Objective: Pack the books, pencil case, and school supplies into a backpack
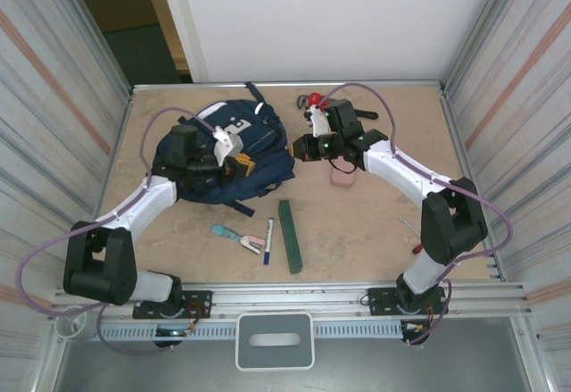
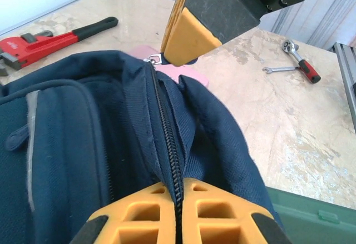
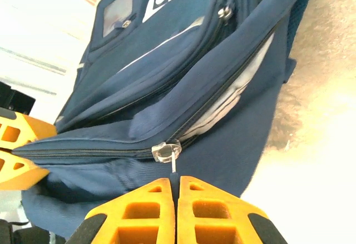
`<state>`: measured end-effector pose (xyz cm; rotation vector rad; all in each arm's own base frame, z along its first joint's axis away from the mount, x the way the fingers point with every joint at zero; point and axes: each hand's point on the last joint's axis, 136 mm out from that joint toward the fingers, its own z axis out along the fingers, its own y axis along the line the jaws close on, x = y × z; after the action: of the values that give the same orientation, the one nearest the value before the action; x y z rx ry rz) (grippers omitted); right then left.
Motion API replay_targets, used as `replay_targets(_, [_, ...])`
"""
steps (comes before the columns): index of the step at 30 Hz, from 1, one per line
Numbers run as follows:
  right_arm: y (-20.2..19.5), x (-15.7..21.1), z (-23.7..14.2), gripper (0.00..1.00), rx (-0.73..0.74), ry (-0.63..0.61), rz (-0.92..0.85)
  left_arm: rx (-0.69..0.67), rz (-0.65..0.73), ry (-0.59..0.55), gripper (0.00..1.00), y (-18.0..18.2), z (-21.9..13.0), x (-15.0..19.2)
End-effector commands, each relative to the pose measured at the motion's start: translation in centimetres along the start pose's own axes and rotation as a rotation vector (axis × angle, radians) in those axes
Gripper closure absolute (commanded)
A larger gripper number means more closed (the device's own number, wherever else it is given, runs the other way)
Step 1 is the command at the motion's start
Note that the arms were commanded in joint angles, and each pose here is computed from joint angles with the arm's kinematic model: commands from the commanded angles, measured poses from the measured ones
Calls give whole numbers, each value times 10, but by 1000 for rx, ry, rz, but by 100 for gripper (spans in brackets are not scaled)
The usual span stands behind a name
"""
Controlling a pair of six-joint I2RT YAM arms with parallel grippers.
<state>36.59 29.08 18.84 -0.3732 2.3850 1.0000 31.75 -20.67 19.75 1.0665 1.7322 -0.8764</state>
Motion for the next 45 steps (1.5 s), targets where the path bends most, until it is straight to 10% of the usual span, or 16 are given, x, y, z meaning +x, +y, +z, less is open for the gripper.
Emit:
replay_targets(1, [-29,-15,-3,100,118,-33,40,-70,63,-43,100,15,-16,-23])
replay_targets(12, [19,-22,-4,100,-1,-61,-19,-131,61,111,50,7,10,-13])
replay_targets(22, [58,-27,-21,100,-53,-108,-65,-30,-7,250,40,0,65,-6])
replay_targets(26, [69,-29,-33,100,-67,-134,-80,-4,-23,298,45,-1,78,3])
replay_targets(33, [20,-14,-33,100,125,-115,-55,63,107,118,93,-25,42,-42])
replay_targets(38, [-28,-9,-30,100,272,-113,0,93,284,-133,100,-54,-5,-80])
replay_targets(45, [-32,-28,-11,100,281,-138,-15,160,282,-139,100,-59,-12,-83])
